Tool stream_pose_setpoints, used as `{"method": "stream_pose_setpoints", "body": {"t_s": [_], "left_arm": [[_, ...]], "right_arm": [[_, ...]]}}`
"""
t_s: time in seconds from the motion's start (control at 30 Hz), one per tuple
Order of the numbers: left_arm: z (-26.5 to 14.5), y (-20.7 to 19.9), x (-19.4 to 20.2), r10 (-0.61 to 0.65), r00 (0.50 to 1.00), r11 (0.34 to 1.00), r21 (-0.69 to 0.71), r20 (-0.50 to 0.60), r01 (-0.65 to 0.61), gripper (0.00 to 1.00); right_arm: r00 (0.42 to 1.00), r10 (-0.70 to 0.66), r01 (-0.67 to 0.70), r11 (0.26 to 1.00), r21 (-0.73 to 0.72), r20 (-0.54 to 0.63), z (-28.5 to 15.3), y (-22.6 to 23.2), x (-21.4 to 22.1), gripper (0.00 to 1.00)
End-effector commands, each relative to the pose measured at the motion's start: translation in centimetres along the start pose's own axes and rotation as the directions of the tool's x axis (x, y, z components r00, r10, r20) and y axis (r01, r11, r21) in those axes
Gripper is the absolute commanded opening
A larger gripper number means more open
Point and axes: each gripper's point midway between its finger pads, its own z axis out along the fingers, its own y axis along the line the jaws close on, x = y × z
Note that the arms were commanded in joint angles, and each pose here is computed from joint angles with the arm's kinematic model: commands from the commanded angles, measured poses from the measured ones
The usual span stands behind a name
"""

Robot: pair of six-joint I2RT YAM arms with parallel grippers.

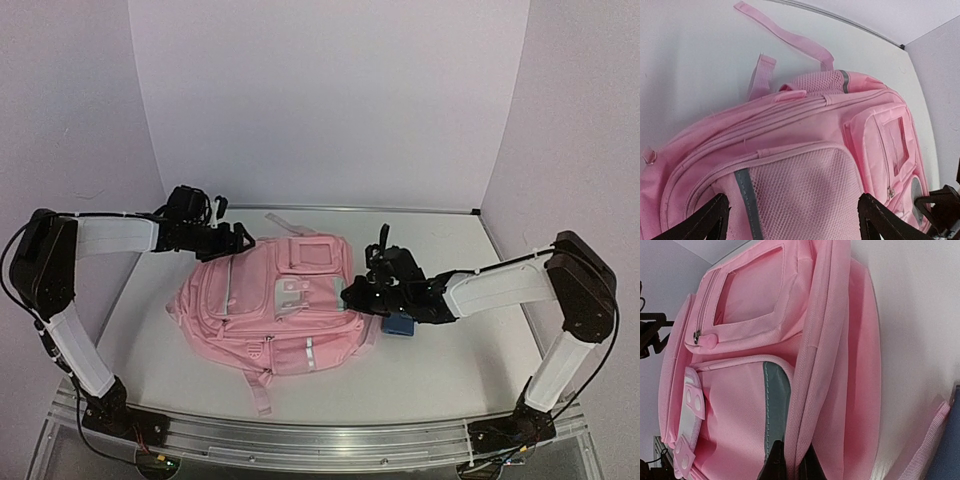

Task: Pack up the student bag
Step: Adjust the student bag at the center of the board.

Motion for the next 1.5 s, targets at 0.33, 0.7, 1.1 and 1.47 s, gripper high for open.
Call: {"method": "stream_pose_setpoints", "body": {"t_s": [0.33, 0.7, 1.1, 1.47], "left_arm": [[-3.4, -10.8, 7.4, 0.166, 0.985, 0.965, -0.198, -0.048, -0.172, 0.93], [-1.9, -11.7, 14.0, 0.260, 0.933, 0.894, -0.304, -0.248, -0.329, 0.98], [-2.3, -8.4, 12.8, 0.319, 0.905, 0.750, -0.509, -0.280, -0.422, 0.82], [-3.2, -8.4, 11.7, 0.334, 0.911, 0.739, -0.533, -0.242, -0.412, 0.27]], "right_arm": [[0.989, 0.071, -0.078, 0.996, 0.045, 0.133, 0.1, 3.8, 0.0, 0.00], [0.987, 0.067, -0.079, 0.994, 0.078, 0.149, 0.5, 2.9, 0.3, 0.00], [0.986, 0.062, -0.077, 0.992, 0.099, 0.153, 0.7, 2.2, 0.7, 0.00], [0.984, 0.066, -0.086, 0.989, 0.119, 0.163, 0.6, 1.5, 0.8, 0.00]]}}
